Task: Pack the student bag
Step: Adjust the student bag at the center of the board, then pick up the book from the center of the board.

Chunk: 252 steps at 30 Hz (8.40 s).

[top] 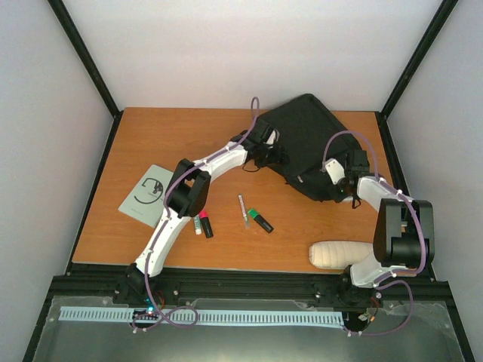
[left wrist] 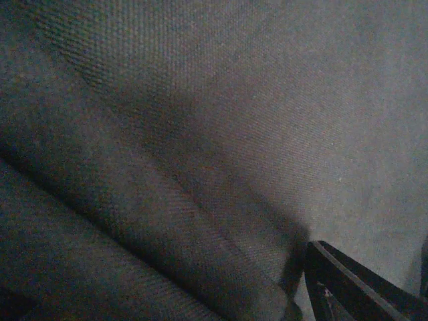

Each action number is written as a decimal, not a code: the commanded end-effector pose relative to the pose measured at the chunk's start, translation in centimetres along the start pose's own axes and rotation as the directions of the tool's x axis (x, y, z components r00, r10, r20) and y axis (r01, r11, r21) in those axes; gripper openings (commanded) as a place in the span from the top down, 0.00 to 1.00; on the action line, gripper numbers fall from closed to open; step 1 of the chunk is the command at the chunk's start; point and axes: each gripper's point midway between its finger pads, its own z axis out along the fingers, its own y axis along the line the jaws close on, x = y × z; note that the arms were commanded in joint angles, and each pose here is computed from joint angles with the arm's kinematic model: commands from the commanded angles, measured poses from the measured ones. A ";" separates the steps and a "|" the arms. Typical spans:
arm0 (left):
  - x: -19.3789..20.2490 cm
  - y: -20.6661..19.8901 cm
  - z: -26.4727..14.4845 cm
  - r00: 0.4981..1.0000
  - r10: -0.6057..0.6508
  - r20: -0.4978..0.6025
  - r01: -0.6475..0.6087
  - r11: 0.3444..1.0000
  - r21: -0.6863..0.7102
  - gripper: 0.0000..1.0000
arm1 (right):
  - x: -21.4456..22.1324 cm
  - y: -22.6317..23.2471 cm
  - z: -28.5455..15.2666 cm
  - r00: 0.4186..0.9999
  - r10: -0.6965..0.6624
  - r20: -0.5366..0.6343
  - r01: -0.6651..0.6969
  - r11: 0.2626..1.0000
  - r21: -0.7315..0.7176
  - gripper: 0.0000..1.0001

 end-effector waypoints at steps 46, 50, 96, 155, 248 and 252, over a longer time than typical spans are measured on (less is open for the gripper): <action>2.8 13.4 -34.2 0.935 0.227 0.273 -0.005 0.777 -0.630 0.00 | -11.4 11.4 -15.2 0.903 0.047 0.426 0.150 0.896 -0.418 0.00; 5.3 20.9 -38.4 0.935 0.107 0.338 0.241 0.506 -0.828 0.00 | -10.4 11.4 -14.3 0.910 0.021 0.414 0.149 0.916 -0.373 0.00; 9.5 33.2 -37.2 0.758 -0.407 0.510 0.651 0.418 -0.633 0.00 | -10.4 13.4 -13.0 0.906 0.029 0.422 0.170 0.889 -0.426 0.22; 7.1 22.7 -26.7 0.863 -0.449 0.231 0.504 0.798 -0.331 0.01 | -9.6 20.2 -9.8 0.930 -0.169 0.326 0.320 0.811 -0.491 0.27; 10.8 27.7 -17.3 0.793 -0.601 0.099 0.594 0.727 -0.344 0.33 | -23.6 28.5 9.2 0.982 0.131 -0.139 -0.188 0.535 -0.824 0.32; 11.7 27.2 -15.8 0.788 -0.613 0.059 0.595 0.732 -0.333 0.30 | -23.8 29.4 8.5 0.980 0.134 -0.146 -0.193 0.478 -0.857 0.31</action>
